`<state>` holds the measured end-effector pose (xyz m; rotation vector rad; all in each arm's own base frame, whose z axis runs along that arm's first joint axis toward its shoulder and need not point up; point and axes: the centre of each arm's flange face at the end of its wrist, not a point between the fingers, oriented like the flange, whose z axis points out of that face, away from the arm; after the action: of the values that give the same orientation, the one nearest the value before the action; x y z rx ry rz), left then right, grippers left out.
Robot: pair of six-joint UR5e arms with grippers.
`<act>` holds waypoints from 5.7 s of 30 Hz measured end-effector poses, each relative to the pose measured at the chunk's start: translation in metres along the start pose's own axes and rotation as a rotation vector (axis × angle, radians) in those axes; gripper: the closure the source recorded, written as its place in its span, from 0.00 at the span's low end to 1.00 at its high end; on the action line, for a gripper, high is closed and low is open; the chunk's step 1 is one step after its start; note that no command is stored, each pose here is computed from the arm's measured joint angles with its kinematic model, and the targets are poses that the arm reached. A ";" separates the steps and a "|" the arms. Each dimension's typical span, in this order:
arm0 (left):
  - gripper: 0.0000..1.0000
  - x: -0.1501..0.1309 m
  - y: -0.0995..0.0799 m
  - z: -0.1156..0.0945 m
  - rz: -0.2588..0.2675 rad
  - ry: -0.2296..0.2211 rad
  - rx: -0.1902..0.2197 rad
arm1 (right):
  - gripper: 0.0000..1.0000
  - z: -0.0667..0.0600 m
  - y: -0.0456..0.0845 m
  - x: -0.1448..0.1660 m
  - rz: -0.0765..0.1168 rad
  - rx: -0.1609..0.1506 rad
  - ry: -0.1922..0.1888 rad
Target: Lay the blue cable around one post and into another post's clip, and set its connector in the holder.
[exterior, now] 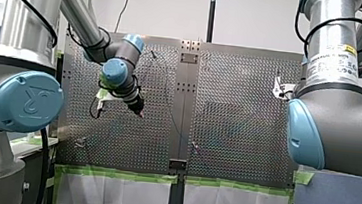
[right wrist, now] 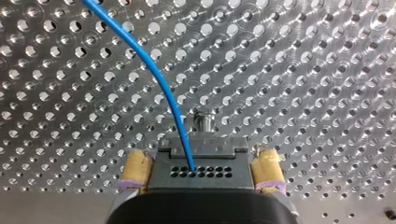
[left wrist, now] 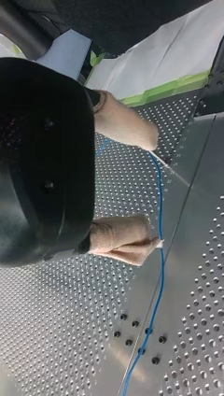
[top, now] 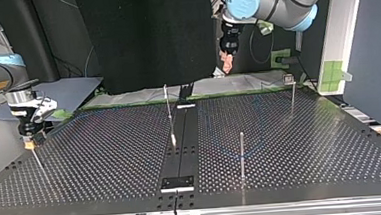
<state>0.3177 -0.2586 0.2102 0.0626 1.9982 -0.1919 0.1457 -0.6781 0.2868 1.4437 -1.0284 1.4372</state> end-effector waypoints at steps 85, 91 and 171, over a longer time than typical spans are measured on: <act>0.00 0.080 0.022 0.009 -0.164 -0.368 0.043 | 0.00 0.000 -0.003 0.000 -0.004 0.008 0.001; 0.00 0.074 0.021 0.012 -0.177 -0.414 0.050 | 0.00 0.001 -0.005 0.001 -0.007 0.012 0.003; 0.00 0.031 0.023 0.025 -0.251 -0.718 0.079 | 0.00 0.000 -0.024 0.000 -0.015 0.095 -0.005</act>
<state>0.3303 -0.2417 0.1695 -0.1850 1.2766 -0.3934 0.1685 -0.6708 0.2866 1.5208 -0.9615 1.4894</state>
